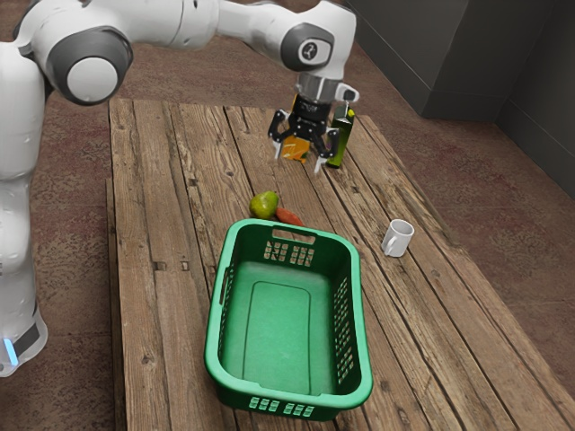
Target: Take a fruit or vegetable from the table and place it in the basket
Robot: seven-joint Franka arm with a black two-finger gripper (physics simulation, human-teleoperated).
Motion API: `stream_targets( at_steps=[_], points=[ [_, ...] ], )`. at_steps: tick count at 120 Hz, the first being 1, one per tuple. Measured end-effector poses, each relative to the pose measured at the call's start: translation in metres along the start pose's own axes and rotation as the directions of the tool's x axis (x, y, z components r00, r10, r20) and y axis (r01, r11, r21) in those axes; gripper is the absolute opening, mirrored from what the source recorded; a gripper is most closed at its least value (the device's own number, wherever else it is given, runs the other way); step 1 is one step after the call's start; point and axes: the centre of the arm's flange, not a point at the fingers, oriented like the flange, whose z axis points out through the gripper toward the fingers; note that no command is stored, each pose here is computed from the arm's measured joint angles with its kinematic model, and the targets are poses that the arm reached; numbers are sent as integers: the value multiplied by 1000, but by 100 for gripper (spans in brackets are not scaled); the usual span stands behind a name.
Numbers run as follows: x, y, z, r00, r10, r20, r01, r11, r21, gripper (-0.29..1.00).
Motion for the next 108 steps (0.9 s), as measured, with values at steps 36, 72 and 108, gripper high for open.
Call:
stream_targets(
  at_steps=[36,72,108],
  points=[
    [-31,-29,12,995,97,-30,-99,993,-64,70],
    [-25,-45,50,994,113,-8,-113,991,-72,70],
    [-36,-60,59,992,123,-29,-125,985,-120,70]
  ],
)
